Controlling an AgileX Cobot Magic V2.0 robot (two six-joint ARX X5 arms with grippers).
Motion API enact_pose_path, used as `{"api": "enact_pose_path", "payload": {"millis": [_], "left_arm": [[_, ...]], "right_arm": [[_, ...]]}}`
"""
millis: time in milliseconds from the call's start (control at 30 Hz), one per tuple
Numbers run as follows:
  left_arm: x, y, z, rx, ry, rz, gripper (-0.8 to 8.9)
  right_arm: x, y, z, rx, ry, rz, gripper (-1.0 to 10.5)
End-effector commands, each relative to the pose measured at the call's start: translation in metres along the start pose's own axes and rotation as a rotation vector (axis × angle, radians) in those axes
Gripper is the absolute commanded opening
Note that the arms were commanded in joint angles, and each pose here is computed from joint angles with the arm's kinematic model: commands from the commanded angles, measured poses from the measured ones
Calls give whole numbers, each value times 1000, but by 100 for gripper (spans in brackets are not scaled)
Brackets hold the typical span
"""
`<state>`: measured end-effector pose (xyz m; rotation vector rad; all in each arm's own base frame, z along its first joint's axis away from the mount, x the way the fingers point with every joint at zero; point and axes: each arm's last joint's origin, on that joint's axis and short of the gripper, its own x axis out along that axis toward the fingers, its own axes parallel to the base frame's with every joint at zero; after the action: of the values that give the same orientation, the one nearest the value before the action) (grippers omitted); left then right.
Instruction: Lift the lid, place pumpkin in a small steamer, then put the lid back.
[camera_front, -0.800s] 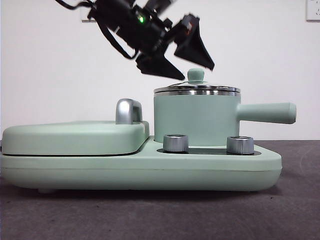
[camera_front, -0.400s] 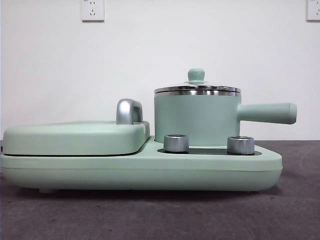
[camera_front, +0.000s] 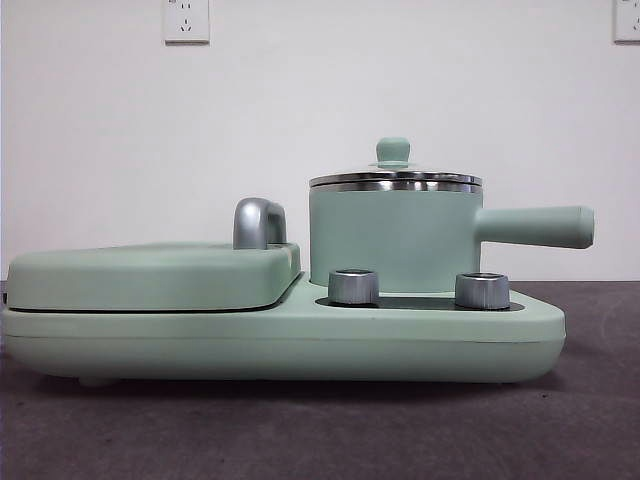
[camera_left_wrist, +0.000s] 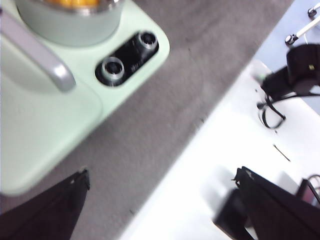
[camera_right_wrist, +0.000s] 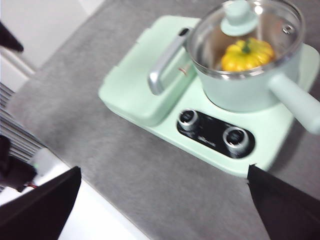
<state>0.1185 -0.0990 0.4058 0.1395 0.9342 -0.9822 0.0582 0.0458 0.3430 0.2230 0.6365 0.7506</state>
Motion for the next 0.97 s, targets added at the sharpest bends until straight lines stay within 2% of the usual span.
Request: {"api": "enact_pose_path", "payload": {"millis": [33, 200, 300, 433, 567, 600, 633, 667, 700, 967], "left_arm": [[-18, -9, -9, -2, -56, -2, 459], [-42, -20, -35, 6, -193, 25, 459], [-50, -22, -49, 11, -307, 84, 459], [-48, -20, -67, -15, -436, 152, 459], [-38, -15, -79, -31, -494, 156, 440], [-35, -14, -81, -39, -497, 154, 358], [-32, -13, -82, -42, -491, 154, 212], [-30, -12, -83, -39, -483, 156, 53], [-29, -11, -83, -36, -476, 158, 22], [-26, -10, -82, -60, -463, 154, 15]], "right_arm": [[-1, 2, 4, -30, -30, 26, 536], [-1, 3, 7, -39, -57, 34, 536], [-1, 3, 7, -39, -59, 35, 536], [-1, 3, 7, -39, -58, 35, 536], [-1, 3, 7, -39, -59, 35, 535], [-1, 3, 7, -39, -59, 34, 492], [-1, 3, 7, -39, -59, 35, 315], [-1, 3, 7, -45, -59, 35, 82], [-1, 3, 7, -61, -60, 32, 12], [-1, 3, 7, -61, -61, 31, 10]]}}
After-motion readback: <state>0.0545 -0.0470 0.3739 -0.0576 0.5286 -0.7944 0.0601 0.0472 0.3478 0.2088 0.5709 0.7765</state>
